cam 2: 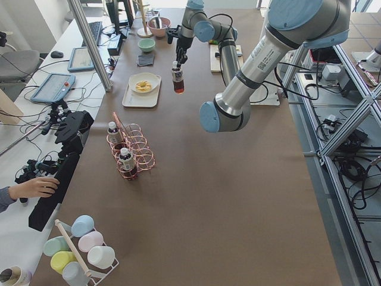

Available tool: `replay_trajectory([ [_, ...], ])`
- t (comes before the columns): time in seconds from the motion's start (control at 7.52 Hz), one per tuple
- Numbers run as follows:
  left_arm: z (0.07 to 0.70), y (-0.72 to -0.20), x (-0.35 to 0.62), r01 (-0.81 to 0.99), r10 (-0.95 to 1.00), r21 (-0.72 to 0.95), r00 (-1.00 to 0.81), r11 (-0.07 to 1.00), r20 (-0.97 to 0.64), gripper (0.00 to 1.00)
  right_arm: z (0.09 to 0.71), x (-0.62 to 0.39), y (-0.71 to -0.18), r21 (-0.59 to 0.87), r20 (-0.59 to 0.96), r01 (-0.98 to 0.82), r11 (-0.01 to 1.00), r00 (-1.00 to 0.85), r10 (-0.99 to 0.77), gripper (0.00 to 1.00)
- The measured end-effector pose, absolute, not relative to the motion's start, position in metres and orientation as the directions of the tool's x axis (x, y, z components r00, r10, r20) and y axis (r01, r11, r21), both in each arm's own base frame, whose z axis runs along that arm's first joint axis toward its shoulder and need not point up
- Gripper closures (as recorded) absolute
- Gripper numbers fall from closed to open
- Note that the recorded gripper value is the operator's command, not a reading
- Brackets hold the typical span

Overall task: Place tea on tray
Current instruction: 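Carry the bottle to mid-table and set it upright with the left gripper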

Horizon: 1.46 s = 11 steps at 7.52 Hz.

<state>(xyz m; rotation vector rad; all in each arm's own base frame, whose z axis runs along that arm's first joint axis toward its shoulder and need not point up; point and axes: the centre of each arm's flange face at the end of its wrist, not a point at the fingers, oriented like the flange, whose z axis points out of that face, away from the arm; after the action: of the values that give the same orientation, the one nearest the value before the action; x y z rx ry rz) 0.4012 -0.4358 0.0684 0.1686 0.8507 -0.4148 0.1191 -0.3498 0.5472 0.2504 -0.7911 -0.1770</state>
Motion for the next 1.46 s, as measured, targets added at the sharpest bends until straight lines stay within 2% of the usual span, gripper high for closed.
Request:
replay_trajectory([
  [0.4,0.055,-0.381,0.483,0.408,-0.289,-0.022,0.607,0.913,-0.740,1.00,0.550,0.119,-0.348,0.280,0.682,0.062,0.958,0.690,-0.244,0.00],
  [0.8,0.062,-0.353,0.513,0.397,-0.275,-0.003,0.629,0.918,-0.727,1.00,0.552,0.119,-0.347,0.277,0.682,0.063,0.959,0.690,-0.242,0.00],
  [0.93,0.062,-0.349,0.517,0.393,-0.270,0.000,0.632,0.920,-0.727,0.84,0.553,0.119,-0.347,0.275,0.683,0.063,0.959,0.690,-0.240,0.00],
  [1.06,0.063,-0.347,0.519,0.391,-0.268,0.001,0.633,0.921,-0.726,0.50,0.554,0.119,-0.347,0.273,0.684,0.063,0.960,0.690,-0.239,0.00],
  [1.33,0.065,-0.346,0.521,0.387,-0.264,0.004,0.638,0.922,-0.724,0.12,0.556,0.119,-0.346,0.267,0.686,0.062,0.962,0.689,-0.235,0.00],
  [1.46,0.063,-0.346,0.520,0.386,-0.262,0.005,0.635,0.923,-0.726,0.04,0.557,0.119,-0.347,0.266,0.686,0.062,0.962,0.689,-0.234,0.00],
])
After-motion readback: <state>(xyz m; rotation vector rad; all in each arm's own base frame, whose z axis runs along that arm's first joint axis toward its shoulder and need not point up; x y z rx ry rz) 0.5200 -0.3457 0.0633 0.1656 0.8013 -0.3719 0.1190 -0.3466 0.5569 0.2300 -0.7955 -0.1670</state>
